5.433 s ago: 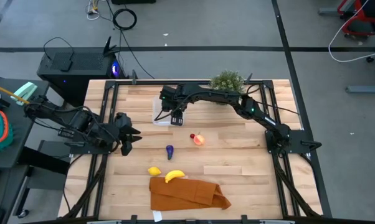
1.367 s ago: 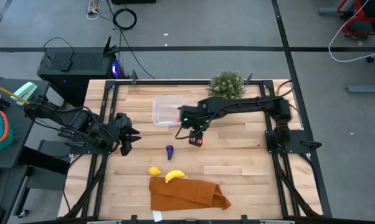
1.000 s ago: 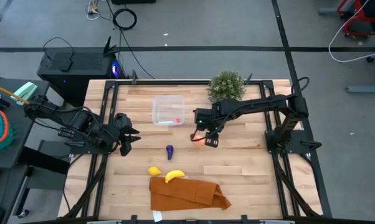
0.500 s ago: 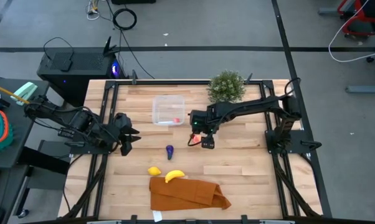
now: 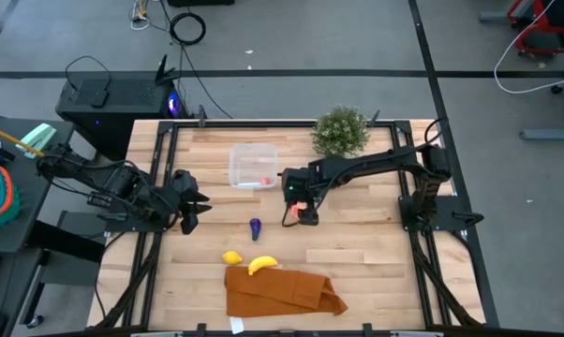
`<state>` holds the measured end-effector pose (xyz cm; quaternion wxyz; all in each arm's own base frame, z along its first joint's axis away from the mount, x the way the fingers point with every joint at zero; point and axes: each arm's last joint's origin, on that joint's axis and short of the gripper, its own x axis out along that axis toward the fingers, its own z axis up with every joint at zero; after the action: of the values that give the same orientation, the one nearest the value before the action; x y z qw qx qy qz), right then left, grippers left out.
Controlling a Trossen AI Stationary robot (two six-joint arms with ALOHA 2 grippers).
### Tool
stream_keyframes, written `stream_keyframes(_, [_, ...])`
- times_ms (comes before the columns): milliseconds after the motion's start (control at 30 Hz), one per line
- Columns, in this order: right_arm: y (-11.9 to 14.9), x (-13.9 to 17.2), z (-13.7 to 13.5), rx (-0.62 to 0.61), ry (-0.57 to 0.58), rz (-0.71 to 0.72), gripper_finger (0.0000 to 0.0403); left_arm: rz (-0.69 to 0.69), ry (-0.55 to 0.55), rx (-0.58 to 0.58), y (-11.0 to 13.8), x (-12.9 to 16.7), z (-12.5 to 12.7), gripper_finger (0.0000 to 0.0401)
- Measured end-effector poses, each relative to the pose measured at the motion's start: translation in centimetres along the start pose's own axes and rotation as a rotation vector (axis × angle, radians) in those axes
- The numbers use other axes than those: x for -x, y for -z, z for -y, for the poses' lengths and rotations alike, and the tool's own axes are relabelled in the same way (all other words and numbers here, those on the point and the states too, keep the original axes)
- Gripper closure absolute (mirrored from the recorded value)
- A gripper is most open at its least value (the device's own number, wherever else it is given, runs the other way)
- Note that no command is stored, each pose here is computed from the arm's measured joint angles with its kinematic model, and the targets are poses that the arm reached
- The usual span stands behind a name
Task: Pick and placing Produce into tupperware
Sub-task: Put the peach into the container
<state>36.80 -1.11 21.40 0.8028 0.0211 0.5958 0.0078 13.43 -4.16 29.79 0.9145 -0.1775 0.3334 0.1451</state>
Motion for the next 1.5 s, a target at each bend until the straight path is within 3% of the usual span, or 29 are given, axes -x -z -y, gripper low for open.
stream_keyframes(367, [-0.1, -1.8, -0.5, 0.246, -0.002, -0.038, 0.0066, -0.006, -0.004, -0.002, 0.1, 0.0, 0.0, 0.0268])
stream_keyframes(633, [-0.2, -2.0, -0.6, 0.245, -0.017, -0.029, 0.0063, -0.012, -0.01, -0.005, 0.1, 0.0, -0.1, 0.0261])
stream_keyframes(1033, [0.9, -3.2, -0.9, 0.169, 0.01, -0.065, 0.0005, -0.012, -0.01, -0.005, 0.1, 0.0, -0.1, 0.0266])
stream_keyframes(1267, [1.5, -4.1, -0.9, 0.142, 0.066, -0.064, 0.0008, -0.012, -0.01, -0.005, 0.1, 0.0, -0.1, 0.026])
stream_keyframes(1500, [1.2, -4.2, -0.9, 0.197, 0.068, -0.025, 0.0008, -0.012, -0.01, -0.004, 0.1, 0.0, -0.1, 0.0265])
